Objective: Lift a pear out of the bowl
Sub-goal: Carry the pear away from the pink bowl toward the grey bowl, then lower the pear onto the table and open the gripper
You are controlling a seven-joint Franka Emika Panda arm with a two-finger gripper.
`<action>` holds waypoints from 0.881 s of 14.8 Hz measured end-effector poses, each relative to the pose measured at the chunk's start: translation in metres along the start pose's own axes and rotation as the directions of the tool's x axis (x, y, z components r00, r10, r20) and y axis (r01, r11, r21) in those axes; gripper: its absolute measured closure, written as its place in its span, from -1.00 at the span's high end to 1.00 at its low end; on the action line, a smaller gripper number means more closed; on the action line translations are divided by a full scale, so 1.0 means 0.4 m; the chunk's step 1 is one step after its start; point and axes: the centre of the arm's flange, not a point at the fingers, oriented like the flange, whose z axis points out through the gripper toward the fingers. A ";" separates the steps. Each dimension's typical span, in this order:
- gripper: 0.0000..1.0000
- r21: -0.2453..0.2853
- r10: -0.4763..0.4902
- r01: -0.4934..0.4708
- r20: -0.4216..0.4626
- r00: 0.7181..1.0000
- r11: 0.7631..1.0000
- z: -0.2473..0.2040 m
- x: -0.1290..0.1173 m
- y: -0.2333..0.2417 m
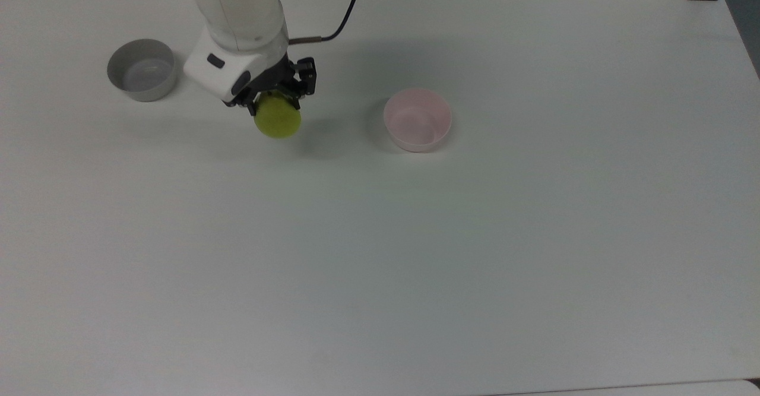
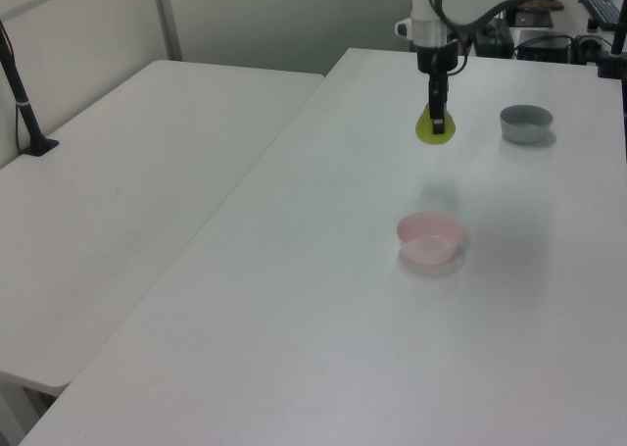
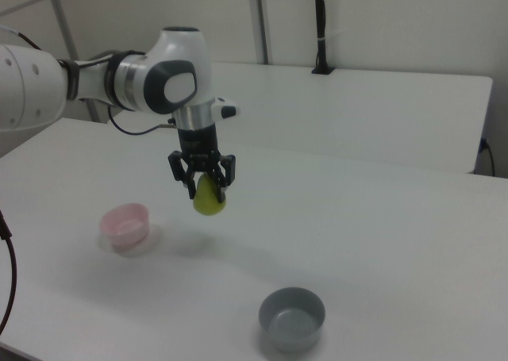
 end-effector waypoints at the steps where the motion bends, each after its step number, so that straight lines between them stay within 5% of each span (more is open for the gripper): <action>1: 0.35 -0.001 -0.001 0.001 0.005 1.000 1.000 0.025 0.009 0.001; 13: 0.34 0.009 -0.017 0.016 0.068 0.998 1.000 0.186 0.055 -0.014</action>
